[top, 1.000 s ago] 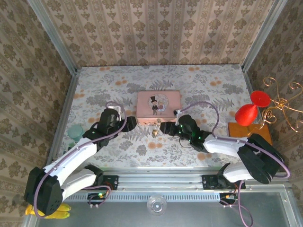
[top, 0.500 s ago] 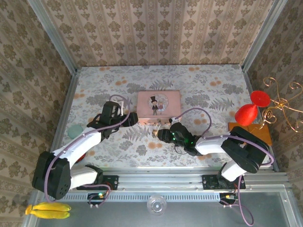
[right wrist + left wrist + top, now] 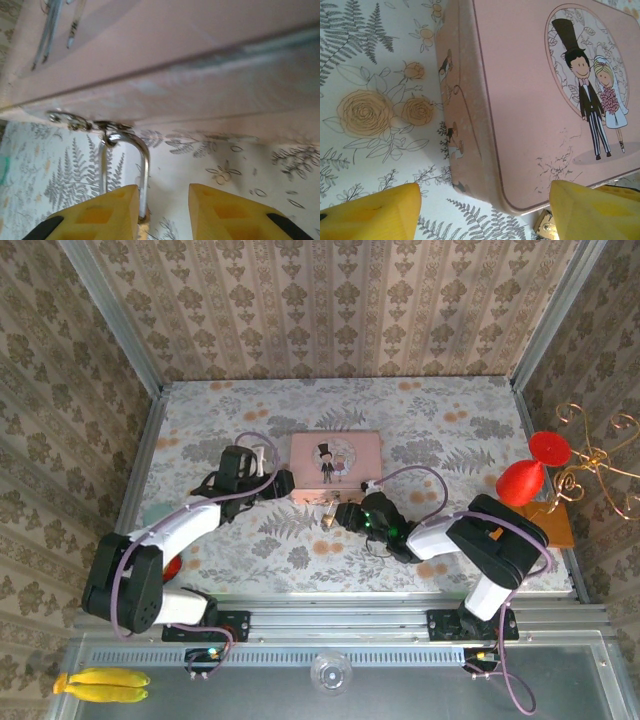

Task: Unlock the padlock with the key

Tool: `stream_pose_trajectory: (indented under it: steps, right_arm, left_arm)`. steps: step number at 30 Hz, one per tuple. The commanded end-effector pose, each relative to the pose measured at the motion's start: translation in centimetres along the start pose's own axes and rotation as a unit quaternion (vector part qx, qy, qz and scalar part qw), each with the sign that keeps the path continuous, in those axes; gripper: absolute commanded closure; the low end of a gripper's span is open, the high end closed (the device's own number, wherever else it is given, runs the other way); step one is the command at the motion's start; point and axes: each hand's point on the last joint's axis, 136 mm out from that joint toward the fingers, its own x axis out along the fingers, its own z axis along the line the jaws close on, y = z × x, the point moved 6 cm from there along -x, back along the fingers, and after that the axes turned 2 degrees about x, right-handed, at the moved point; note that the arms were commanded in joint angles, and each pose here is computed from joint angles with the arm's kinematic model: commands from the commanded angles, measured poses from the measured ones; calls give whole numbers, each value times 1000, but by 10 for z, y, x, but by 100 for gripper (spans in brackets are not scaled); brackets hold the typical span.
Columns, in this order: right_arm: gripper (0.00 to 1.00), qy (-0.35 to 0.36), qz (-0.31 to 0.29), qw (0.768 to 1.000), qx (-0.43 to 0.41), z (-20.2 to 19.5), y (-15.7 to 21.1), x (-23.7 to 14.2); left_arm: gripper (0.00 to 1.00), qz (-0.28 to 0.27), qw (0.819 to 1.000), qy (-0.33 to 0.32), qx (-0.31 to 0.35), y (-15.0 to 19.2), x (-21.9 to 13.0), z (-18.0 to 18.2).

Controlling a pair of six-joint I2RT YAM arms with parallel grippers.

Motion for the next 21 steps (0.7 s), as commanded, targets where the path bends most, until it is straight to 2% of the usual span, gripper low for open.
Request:
stream_pose_trajectory:
  steps: [1,17,21]
  right_arm:
    - [68,-32,-11,999,12,13,-9,7]
    - [80,-31,-5,999,23,5,-8,14]
    - [80,-30,-5,999,24,4,-8,17]
  left_arm:
    - [31,-14,1000,20,8,-12,2,-6]
    - [32,2,1000,16,-7,-8,15,-1]
    - [32,5,1000,15,-9,-6,16,-1]
